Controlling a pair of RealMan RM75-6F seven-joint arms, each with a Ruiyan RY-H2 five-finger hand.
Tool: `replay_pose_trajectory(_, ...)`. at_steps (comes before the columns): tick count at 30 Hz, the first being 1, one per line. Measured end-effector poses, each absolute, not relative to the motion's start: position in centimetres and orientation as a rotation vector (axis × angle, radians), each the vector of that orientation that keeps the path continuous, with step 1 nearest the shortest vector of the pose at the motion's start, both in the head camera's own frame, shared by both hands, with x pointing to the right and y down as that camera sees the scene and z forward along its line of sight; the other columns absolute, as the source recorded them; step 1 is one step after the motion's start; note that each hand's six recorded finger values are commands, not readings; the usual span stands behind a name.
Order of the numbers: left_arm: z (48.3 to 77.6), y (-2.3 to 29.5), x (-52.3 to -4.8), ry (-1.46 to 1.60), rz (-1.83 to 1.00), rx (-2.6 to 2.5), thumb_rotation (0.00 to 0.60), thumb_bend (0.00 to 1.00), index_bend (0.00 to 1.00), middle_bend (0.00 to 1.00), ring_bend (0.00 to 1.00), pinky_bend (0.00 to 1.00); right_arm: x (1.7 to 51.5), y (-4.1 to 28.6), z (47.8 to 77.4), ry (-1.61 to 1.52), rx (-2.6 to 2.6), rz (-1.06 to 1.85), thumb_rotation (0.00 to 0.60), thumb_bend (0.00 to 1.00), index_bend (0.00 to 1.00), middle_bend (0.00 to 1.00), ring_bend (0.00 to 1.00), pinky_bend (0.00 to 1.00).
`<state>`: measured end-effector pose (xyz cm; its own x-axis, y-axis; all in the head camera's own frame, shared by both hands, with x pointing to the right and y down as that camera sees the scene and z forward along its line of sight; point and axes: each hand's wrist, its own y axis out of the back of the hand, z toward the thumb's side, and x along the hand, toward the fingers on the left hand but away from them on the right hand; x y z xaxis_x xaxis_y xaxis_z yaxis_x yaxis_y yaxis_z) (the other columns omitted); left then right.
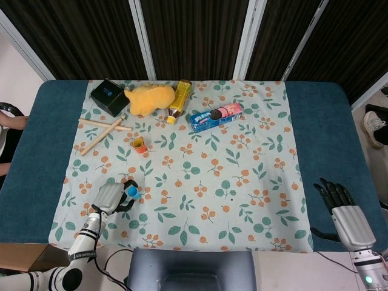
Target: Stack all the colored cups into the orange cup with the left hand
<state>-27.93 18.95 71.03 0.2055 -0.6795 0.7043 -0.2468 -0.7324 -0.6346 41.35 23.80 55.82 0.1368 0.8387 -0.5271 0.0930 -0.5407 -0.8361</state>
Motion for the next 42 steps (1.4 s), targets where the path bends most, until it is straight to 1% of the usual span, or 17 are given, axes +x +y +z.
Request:
replay_pose_trajectory(5, 71.3, 18.8, -27.9, 0.881, -1.544, -2.117, 0.600, 0.37, 0.41, 1.00, 1.00, 1.00, 41.4, 23.8, 55.9, -0.898, -1.764, 1.463, 0.600, 0.13, 0.00, 0.00, 0.00, 0.00)
replay_pose_trajectory(12, 71.3, 18.3, -28.0, 0.916, -1.528, -2.114, 0.600, 0.37, 0.49, 1.00, 1.00, 1.00, 41.4, 23.8, 56.0, -0.898, -1.762, 1.467, 0.600, 0.13, 0.00, 0.00, 0.00, 0.00)
replay_pose_trajectory(17, 70.9, 17.2, -28.1, 0.964, -1.507, -2.104, 0.600, 0.37, 0.51, 1.00, 1.00, 1.00, 41.5, 23.7, 55.9, -0.904, -1.760, 1.467, 0.600, 0.13, 0.00, 0.00, 0.00, 0.00)
replay_pose_trajectory(24, 69.4, 12.9, -27.7, 1.122, -1.429, -2.062, 0.600, 0.37, 0.51, 1.00, 1.00, 1.00, 41.7, 23.6, 55.8, -0.915, -1.757, 1.471, 0.600, 0.13, 0.00, 0.00, 0.00, 0.00)
replay_pose_trajectory(31, 68.9, 5.9, -26.3, 1.327, -1.369, -1.986, 0.600, 0.38, 0.51, 1.00, 1.00, 1.00, 42.2, 23.1, 55.6, -0.943, -1.734, 1.482, 0.600, 0.13, 0.00, 0.00, 0.00, 0.00)
replay_pose_trajectory(37, 70.5, 3.6, -24.8, 1.350, -1.382, -1.940, 0.600, 0.39, 0.51, 1.00, 1.00, 1.00, 42.7, 22.8, 55.5, -0.961, -1.718, 1.496, 0.600, 0.13, 0.00, 0.00, 0.00, 0.00)
replay_pose_trajectory(42, 72.0, 3.2, -23.7, 1.336, -1.399, -1.951, 0.600, 0.39, 0.51, 1.00, 1.00, 1.00, 43.2, 22.6, 55.4, -0.978, -1.691, 1.514, 0.600, 0.13, 0.00, 0.00, 0.00, 0.00)
